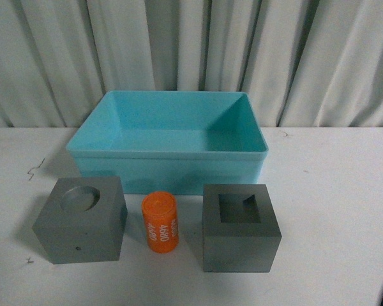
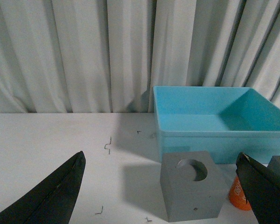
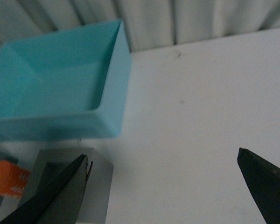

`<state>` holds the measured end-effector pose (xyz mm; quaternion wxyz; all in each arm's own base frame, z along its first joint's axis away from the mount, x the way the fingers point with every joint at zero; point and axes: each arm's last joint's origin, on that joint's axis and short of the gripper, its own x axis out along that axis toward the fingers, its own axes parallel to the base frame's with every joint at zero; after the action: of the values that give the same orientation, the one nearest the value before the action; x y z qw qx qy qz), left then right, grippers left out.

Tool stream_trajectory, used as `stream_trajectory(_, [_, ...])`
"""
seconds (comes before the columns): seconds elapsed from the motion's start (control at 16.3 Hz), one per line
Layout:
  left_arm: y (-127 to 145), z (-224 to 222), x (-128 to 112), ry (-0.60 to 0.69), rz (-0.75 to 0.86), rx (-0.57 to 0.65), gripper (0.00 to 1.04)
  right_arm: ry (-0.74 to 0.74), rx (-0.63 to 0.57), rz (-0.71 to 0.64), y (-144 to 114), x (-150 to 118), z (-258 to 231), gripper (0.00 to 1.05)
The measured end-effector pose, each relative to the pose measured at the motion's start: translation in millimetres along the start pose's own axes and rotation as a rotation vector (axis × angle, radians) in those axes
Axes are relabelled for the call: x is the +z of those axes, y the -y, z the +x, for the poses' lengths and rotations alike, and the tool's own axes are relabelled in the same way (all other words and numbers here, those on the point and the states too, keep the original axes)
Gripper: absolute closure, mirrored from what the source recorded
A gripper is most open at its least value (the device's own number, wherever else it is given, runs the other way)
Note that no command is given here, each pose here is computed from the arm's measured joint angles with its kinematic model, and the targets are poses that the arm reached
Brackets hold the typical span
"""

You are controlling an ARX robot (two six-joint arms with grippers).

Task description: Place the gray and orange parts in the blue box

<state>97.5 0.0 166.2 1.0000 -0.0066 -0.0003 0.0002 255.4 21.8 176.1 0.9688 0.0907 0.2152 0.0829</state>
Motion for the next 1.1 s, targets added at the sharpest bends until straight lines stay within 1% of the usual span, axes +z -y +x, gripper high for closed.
stream_trajectory(0.12, [0.0, 0.0, 0.0, 0.0, 0.0, 0.0, 0.07, -0.125, 0.042, -0.024, -22.6, -17.5, 30.3, 0.06])
stream_trajectory(0.31, [0.0, 0.0, 0.0, 0.0, 0.0, 0.0, 0.07, -0.249, 0.075, -0.073, -58.9, -35.2, 64.8, 0.06])
stream_trajectory(0.61, [0.0, 0.0, 0.1, 0.0, 0.0, 0.0, 0.07, -0.352, 0.039, -0.093, -76.7, -50.3, 94.7, 0.06])
stream_trajectory(0.67, [0.0, 0.0, 0.0, 0.0, 0.0, 0.0, 0.07, -0.365, 0.058, -0.097, -91.6, -50.4, 106.8, 0.06])
stream_trajectory(0.86, [0.0, 0.0, 0.0, 0.0, 0.0, 0.0, 0.07, -0.417, 0.038, -0.094, -95.1, -59.8, 114.9, 0.07])
stream_trajectory(0.92, [0.0, 0.0, 0.0, 0.0, 0.0, 0.0, 0.07, -0.419, 0.03, -0.09, -97.3, -60.3, 116.7, 0.14])
stream_trajectory(0.98, [0.0, 0.0, 0.0, 0.0, 0.0, 0.0, 0.07, -0.419, 0.022, -0.088, -99.3, -60.8, 117.4, 0.25])
stream_trajectory(1.1, [0.0, 0.0, 0.0, 0.0, 0.0, 0.0, 0.07, -0.412, 0.017, -0.09, -103.4, -61.8, 116.7, 0.39])
